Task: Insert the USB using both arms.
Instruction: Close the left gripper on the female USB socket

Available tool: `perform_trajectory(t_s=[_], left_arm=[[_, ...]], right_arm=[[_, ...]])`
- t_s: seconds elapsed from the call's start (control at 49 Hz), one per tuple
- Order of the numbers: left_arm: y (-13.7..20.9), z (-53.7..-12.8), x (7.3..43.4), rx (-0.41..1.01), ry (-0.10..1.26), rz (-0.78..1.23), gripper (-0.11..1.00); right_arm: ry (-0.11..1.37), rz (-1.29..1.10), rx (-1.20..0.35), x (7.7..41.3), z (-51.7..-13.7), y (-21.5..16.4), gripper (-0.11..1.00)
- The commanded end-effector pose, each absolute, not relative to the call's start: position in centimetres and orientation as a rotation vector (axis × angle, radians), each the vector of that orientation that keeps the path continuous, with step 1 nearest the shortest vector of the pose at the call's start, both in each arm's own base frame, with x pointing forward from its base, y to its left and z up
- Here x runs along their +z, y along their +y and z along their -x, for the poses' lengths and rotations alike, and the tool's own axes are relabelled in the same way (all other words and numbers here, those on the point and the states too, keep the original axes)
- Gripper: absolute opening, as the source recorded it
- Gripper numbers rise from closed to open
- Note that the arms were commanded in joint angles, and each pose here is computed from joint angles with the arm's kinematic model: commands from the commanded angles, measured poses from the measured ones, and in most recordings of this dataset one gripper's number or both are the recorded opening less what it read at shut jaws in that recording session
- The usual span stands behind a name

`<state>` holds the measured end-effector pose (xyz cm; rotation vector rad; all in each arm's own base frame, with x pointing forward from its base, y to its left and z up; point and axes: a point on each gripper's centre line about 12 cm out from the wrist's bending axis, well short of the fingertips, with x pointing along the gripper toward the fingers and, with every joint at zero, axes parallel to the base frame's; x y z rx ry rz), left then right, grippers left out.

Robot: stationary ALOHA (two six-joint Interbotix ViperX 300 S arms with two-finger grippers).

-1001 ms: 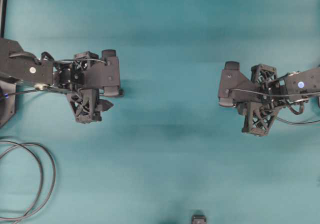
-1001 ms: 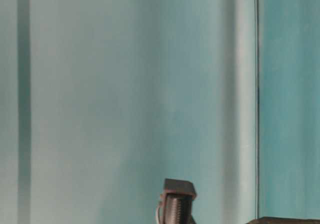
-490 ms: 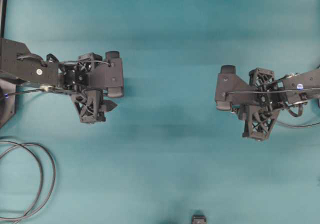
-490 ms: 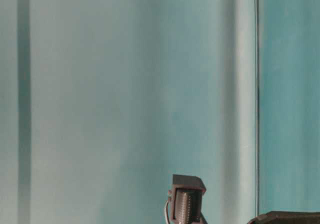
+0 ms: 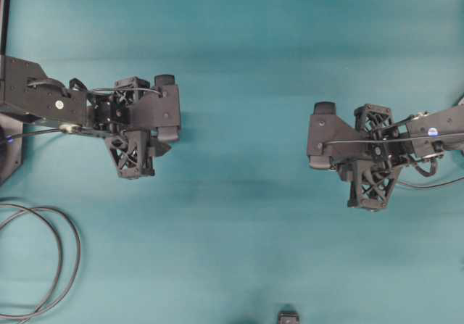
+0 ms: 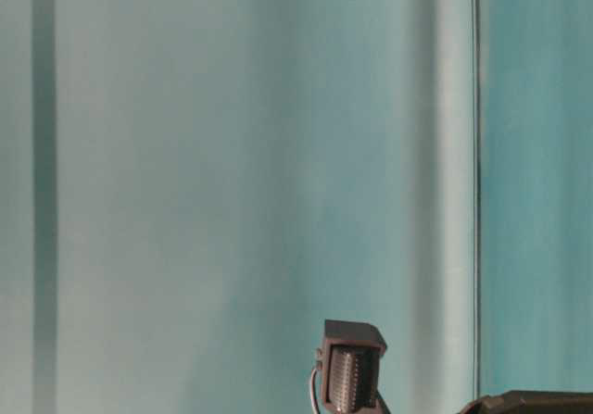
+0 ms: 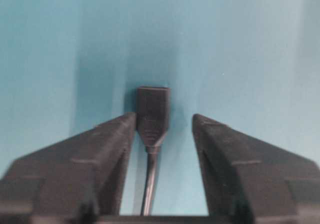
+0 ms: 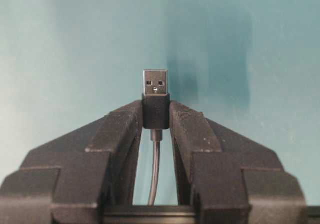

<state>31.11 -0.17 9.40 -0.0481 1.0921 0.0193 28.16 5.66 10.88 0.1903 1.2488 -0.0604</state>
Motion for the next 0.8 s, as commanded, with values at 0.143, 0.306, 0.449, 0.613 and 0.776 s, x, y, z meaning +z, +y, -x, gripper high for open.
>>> perform_trajectory(t_s=[0.143,0.306,0.449,0.613,0.776], left_arm=[[-0.1,-31.7,9.5,0.015,1.075,0.037,0.47],[-0.1,-31.8,8.6,0.015,1.098,0.036,0.47],[-0.1,-31.9,8.3,0.013,1.097,0.033,0.45],[-0.1,-32.0,8.3,0.004,1.081,0.016,0.35],[-0.1,-31.8,8.2,-0.008,1.091,-0.002,0.30]], right_arm=[[1.202,-0.194,-0.041,13.1,-29.2,6.1,0.20],[1.177,-0.178,-0.037,14.8,-28.8,5.9,0.20],[1.172,-0.176,-0.037,15.8,-28.2,5.8,0.20],[1.161,-0.176,-0.035,16.4,-28.1,5.7,0.20],[1.150,-0.158,-0.035,16.8,-28.1,5.6,0.20]])
